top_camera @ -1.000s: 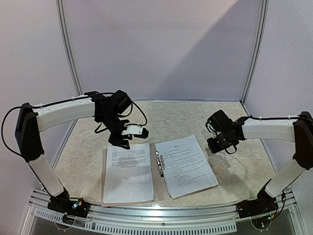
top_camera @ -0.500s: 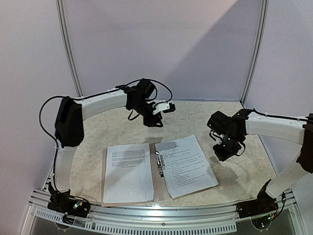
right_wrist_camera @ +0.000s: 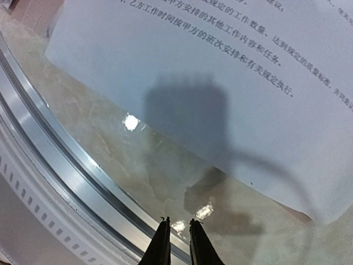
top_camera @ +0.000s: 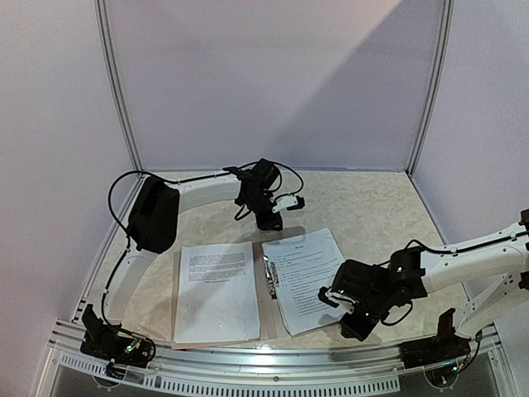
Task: Put the files into the folder
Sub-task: Adjust the file in the folder with some files.
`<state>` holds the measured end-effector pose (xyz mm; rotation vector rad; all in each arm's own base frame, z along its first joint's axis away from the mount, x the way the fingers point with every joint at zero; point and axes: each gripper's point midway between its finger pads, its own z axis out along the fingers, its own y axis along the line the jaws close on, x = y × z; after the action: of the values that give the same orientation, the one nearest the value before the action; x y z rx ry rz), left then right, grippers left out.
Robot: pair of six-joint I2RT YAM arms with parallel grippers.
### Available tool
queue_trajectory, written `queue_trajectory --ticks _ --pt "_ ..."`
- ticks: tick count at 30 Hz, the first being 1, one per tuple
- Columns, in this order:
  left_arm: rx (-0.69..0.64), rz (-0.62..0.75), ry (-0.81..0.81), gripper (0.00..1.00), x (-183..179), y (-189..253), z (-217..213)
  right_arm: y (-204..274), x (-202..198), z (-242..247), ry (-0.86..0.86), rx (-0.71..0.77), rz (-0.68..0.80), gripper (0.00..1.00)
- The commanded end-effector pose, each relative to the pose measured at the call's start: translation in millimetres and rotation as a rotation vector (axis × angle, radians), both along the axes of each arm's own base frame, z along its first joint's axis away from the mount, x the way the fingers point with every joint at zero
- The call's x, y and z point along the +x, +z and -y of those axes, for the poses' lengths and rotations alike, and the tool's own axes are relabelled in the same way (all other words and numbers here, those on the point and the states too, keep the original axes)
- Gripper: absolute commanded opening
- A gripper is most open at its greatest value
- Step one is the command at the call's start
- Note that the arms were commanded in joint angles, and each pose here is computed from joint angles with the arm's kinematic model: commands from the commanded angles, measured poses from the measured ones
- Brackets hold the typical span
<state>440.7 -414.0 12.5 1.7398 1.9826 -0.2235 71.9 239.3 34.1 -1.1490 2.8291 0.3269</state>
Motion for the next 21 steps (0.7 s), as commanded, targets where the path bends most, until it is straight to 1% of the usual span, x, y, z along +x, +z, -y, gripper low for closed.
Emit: queue_trajectory --ticks 1,6,10,16,21 --pt "0.064 0.008 -0.094 0.42 -28.0 -16.6 11.0 -12.5 1.1 -21.6 0.025 0.077 0.013 0.12" --pt "0.075 -0.019 -0.15 0.42 -44.6 -27.6 15.4 -27.7 7.0 -27.2 0.013 0.068 0.028 0.11" --pt "0.086 -0.037 -0.182 0.42 -52.9 -31.5 13.7 -41.6 17.9 -21.8 -0.006 -0.004 0.074 0.1" --pt "0.097 -0.067 -0.19 0.39 -62.9 -34.7 10.0 -38.4 34.6 -29.5 -0.02 -0.015 0.138 0.09" --pt "0.092 -0.083 -0.215 0.39 -73.0 -33.9 9.1 -39.3 40.7 -31.9 -0.032 -0.009 0.136 0.08"
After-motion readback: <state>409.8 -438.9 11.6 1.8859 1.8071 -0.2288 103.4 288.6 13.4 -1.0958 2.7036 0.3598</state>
